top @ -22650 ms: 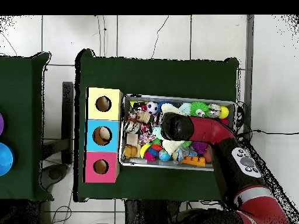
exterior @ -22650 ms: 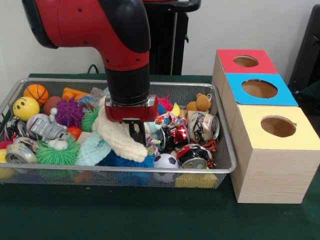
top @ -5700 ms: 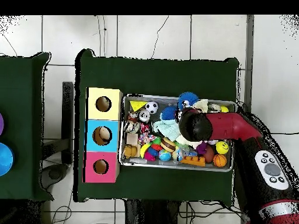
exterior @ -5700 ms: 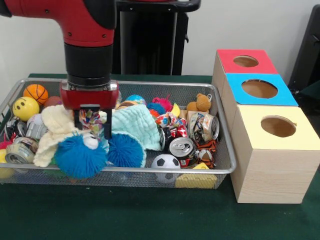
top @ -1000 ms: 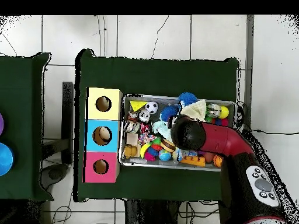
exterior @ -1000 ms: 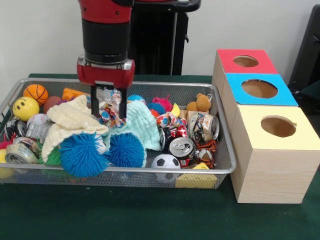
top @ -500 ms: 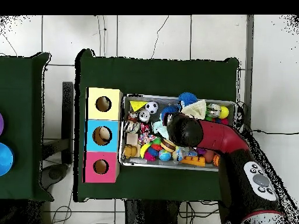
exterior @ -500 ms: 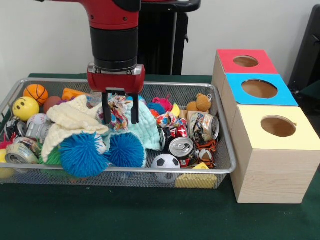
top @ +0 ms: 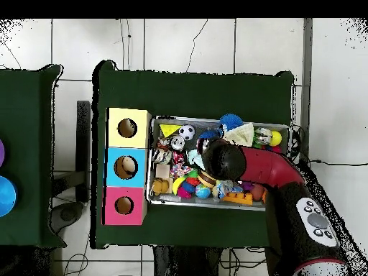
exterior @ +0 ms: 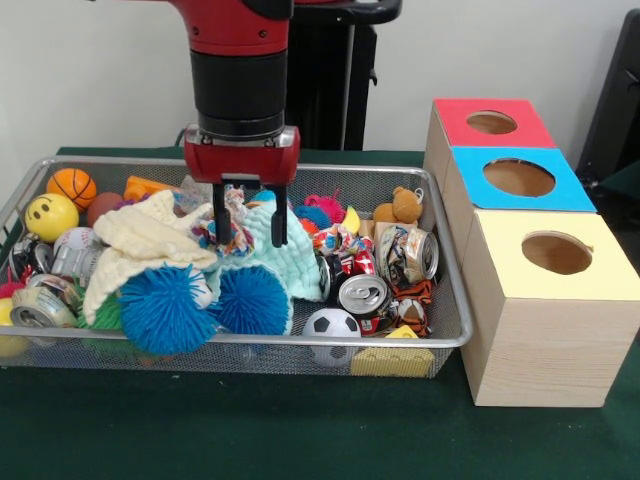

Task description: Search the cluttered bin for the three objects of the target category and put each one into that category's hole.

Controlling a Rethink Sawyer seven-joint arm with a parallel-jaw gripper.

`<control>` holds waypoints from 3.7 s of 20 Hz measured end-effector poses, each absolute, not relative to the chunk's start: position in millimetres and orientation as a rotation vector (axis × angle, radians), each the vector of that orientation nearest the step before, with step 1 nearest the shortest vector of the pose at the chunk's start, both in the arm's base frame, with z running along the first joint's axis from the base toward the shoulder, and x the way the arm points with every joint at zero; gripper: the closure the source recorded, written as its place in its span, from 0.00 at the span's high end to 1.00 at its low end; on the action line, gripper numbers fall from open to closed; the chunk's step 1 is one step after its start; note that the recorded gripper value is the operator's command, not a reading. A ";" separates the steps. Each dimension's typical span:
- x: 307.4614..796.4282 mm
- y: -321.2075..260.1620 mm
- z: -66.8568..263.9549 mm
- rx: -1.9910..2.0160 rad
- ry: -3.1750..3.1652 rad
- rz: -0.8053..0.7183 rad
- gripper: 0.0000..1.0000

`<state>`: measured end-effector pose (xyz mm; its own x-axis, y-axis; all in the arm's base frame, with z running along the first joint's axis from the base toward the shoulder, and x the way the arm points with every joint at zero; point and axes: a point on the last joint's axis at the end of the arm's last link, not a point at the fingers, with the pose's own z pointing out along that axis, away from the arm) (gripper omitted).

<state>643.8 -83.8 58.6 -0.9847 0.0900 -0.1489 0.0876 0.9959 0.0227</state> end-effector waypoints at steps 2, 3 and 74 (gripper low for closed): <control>643.5 -82.2 60.4 0.129 2.997 0.024 1.00; 643.4 -81.4 61.3 0.127 3.002 0.024 1.00; 612.6 -128.3 55.8 0.136 3.101 -0.041 0.00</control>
<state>612.6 -128.3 55.8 -0.9955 0.0870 -0.0388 0.0880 0.9958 -0.0246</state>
